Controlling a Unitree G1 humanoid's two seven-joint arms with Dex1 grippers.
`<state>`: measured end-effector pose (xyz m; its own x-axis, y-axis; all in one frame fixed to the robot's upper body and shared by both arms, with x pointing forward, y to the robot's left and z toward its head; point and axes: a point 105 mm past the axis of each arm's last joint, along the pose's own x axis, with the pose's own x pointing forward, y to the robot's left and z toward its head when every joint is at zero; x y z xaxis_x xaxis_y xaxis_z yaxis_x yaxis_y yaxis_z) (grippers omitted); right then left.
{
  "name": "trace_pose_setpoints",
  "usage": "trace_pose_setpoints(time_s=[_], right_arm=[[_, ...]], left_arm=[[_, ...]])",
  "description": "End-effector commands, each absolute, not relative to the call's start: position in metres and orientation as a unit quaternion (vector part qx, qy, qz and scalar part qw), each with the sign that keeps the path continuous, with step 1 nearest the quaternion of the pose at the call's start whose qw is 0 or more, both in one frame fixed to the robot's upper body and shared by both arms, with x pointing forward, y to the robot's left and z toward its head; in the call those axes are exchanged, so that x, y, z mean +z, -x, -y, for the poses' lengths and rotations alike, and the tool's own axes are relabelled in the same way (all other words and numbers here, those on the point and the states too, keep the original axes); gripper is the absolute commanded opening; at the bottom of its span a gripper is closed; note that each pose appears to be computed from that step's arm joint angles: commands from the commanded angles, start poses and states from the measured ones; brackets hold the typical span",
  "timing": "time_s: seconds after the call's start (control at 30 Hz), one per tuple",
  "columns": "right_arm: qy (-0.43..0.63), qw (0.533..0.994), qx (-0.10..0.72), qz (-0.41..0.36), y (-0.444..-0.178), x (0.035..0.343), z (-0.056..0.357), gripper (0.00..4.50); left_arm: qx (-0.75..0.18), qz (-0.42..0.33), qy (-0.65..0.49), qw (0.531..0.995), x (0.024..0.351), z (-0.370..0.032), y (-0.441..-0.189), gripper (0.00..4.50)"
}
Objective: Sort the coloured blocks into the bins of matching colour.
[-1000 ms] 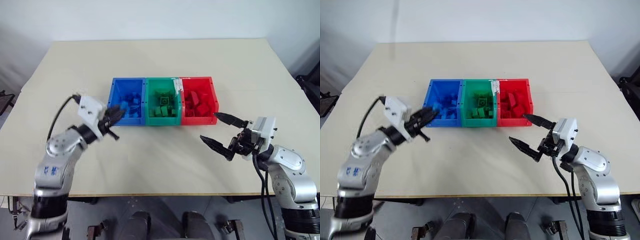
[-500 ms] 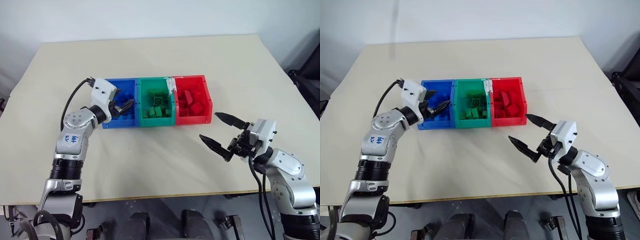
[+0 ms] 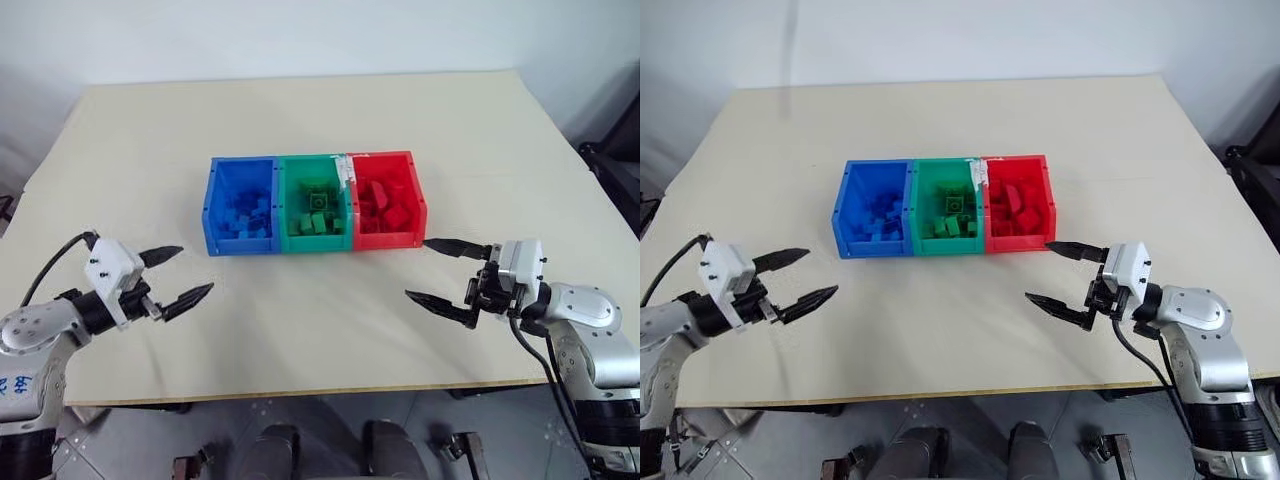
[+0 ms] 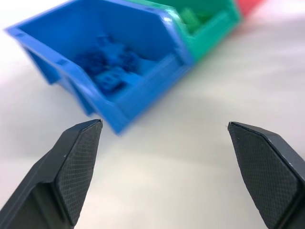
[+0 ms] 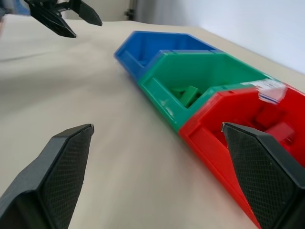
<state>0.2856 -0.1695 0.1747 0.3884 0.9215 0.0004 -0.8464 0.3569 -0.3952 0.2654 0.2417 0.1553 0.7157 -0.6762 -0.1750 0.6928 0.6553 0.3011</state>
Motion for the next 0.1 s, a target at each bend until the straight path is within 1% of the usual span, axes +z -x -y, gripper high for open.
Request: trace_pose_setpoints(time_s=[0.03, 0.1], right_arm=[[0.182, 0.813, 0.54, 0.118, -0.2901, 0.1799, 0.1774, 4.5], [0.178, 0.819, 0.534, 0.113, -0.2936, 0.178, 0.1825, 4.5]], left_arm=[[-0.368, 0.003, -0.194, 0.91, 0.1637, -0.2412, -0.262, 4.49], [-0.358, 0.008, -0.194, 0.914, 0.1602, -0.2398, -0.2626, 4.49]])
